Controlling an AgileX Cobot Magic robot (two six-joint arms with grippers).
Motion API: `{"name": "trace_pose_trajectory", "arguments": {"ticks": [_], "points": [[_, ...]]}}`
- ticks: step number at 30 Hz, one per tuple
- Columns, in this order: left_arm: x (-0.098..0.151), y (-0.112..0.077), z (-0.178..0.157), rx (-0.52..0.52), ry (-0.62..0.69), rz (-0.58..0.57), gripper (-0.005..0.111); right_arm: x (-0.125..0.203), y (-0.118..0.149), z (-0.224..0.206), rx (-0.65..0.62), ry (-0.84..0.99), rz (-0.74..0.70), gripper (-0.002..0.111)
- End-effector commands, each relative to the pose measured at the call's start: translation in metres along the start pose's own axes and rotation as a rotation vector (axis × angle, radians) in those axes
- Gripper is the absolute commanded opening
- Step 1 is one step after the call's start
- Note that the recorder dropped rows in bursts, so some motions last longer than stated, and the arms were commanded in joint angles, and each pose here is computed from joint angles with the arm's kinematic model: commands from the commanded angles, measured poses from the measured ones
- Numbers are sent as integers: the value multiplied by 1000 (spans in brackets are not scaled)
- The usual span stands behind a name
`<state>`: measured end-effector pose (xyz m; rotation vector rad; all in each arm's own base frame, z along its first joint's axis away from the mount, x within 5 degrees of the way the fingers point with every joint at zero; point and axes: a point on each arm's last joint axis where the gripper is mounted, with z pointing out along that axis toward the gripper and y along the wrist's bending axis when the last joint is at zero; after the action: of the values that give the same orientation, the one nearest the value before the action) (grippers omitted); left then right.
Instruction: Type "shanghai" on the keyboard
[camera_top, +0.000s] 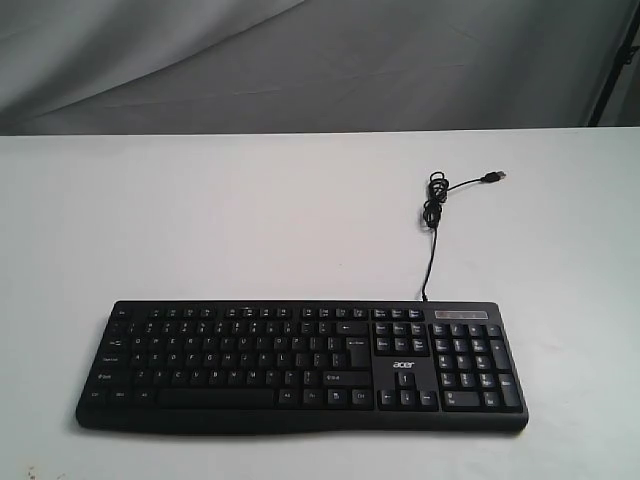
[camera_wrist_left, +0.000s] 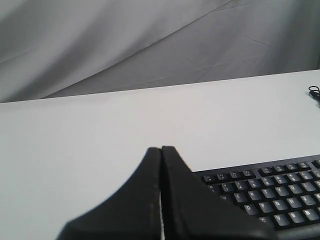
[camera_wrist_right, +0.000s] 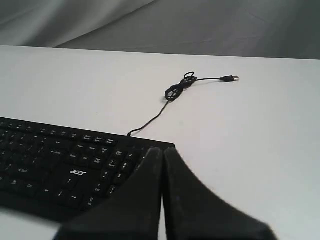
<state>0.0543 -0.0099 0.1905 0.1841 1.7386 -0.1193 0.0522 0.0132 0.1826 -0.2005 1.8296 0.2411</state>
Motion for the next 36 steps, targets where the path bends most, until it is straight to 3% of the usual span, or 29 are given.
{"name": "trace_pose_trajectory", "arguments": {"ticks": [1,4,12,19,22,24,27,29,36], "points": [[1,0,0,4,-4,-1,0,1,2,0,-21,-5,81,0],[1,0,0,4,-4,-1,0,-2,3,-2,-32,21,124,0],[1,0,0,4,-4,-1,0,-60,8,-9,-41,-9,77,0],[1,0,0,4,-4,-1,0,-94,14,29,-41,181,46,0],[1,0,0,4,-4,-1,0,-97,27,48,-116,226,-37,0],[1,0,0,4,-4,-1,0,-99,44,59,-213,233,-77,0],[1,0,0,4,-4,-1,0,-99,103,80,-455,332,-134,0],[1,0,0,4,-4,-1,0,-92,136,89,-546,412,-182,0],[1,0,0,4,-4,-1,0,-79,217,140,-653,435,-217,0]]}}
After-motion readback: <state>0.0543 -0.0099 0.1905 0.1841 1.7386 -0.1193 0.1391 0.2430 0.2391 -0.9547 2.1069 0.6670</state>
